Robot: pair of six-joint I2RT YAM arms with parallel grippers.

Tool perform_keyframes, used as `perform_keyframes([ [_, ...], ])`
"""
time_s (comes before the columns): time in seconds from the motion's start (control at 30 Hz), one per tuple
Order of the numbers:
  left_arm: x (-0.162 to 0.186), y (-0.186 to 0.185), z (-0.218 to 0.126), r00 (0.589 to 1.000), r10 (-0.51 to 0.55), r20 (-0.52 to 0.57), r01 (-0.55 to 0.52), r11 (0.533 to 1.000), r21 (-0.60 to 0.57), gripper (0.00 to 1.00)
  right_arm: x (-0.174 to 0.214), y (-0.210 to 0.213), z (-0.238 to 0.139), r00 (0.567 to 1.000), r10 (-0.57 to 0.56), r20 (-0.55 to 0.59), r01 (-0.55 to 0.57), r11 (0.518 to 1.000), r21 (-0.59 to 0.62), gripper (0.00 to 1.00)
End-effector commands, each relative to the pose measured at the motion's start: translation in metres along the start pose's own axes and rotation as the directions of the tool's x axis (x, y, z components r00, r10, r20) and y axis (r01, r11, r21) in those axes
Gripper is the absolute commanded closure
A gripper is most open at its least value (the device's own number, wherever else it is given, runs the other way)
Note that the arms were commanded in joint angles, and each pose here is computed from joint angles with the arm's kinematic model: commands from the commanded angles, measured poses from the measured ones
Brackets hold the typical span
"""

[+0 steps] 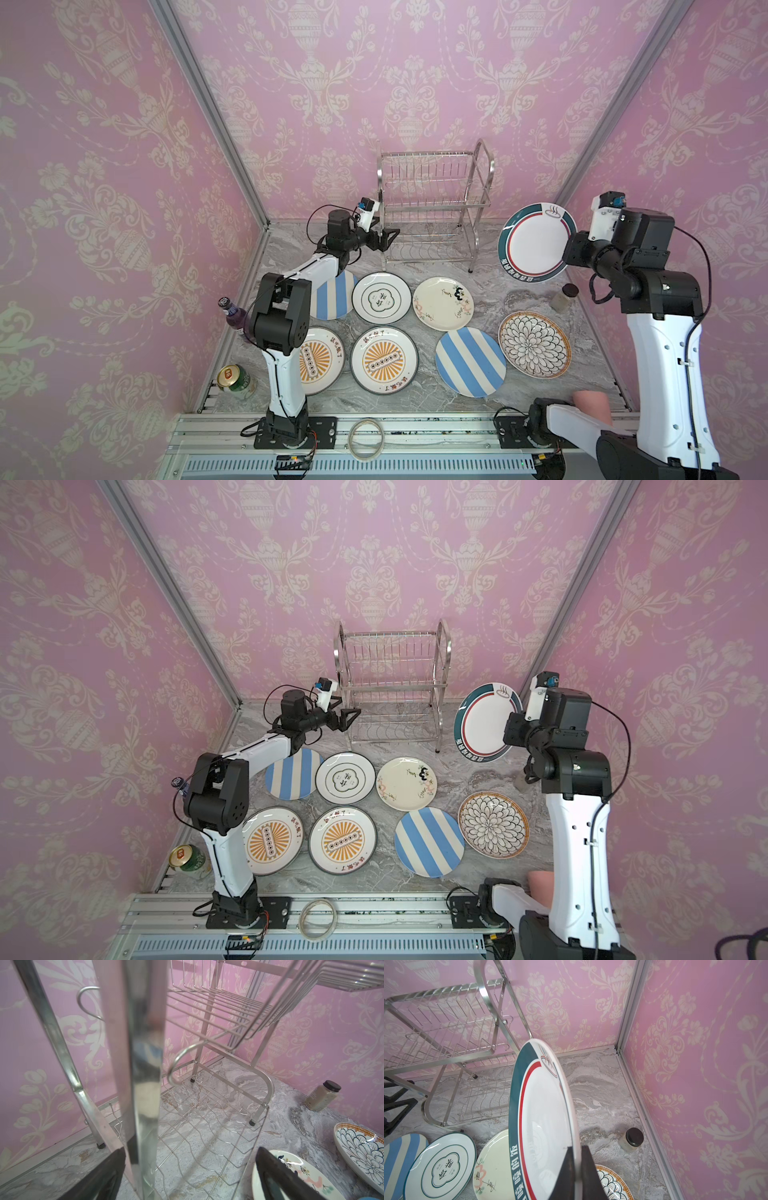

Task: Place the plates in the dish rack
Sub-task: 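Lift the green-red plate upright with the right gripper, then carry the upright plate with the right gripper over the dish rack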

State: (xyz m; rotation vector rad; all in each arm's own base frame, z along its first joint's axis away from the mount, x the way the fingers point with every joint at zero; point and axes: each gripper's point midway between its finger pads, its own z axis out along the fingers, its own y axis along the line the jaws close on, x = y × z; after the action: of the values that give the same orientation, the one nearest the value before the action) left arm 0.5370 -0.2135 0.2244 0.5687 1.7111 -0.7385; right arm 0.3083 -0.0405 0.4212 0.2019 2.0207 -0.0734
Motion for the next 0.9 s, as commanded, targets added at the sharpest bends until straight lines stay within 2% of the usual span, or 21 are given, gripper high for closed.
perform_keyframes([
  [0.0,-0.026,0.015,-0.021,0.999,-0.018,0.047,0.023,0.994,-0.102,0.01,-0.052,0.010,-0.027,0.986,-0.027,0.165,0.026,1.000,0.003,1.00],
  [0.17,-0.030,0.012,-0.038,0.999,-0.036,0.033,0.040,0.989,-0.141,0.01,-0.099,0.038,-0.035,0.960,-0.053,0.276,0.061,0.998,-0.021,1.00],
  [0.27,-0.025,0.010,-0.051,0.996,-0.084,0.013,0.085,0.981,-0.175,0.01,-0.123,0.061,-0.033,0.944,-0.062,0.323,0.083,0.995,-0.053,1.00],
  [0.47,-0.005,-0.009,-0.079,0.967,-0.253,0.030,0.254,0.949,-0.185,0.01,-0.156,0.100,-0.009,0.918,-0.063,0.392,0.090,0.995,-0.052,1.00],
  [0.57,-0.001,-0.026,-0.092,0.958,-0.288,0.011,0.286,0.946,-0.151,0.01,-0.166,0.115,0.012,0.911,-0.071,0.407,0.095,0.995,-0.037,1.00],
  [0.67,0.004,-0.040,-0.107,0.951,-0.309,-0.029,0.301,0.942,-0.148,0.01,-0.174,0.123,0.033,0.902,-0.118,0.415,0.114,0.993,0.035,1.00],
  [0.87,-0.008,-0.054,-0.132,0.963,-0.269,0.008,0.267,0.950,-0.164,0.01,-0.188,0.141,0.045,0.852,-0.257,0.457,0.161,0.958,0.239,1.00],
])
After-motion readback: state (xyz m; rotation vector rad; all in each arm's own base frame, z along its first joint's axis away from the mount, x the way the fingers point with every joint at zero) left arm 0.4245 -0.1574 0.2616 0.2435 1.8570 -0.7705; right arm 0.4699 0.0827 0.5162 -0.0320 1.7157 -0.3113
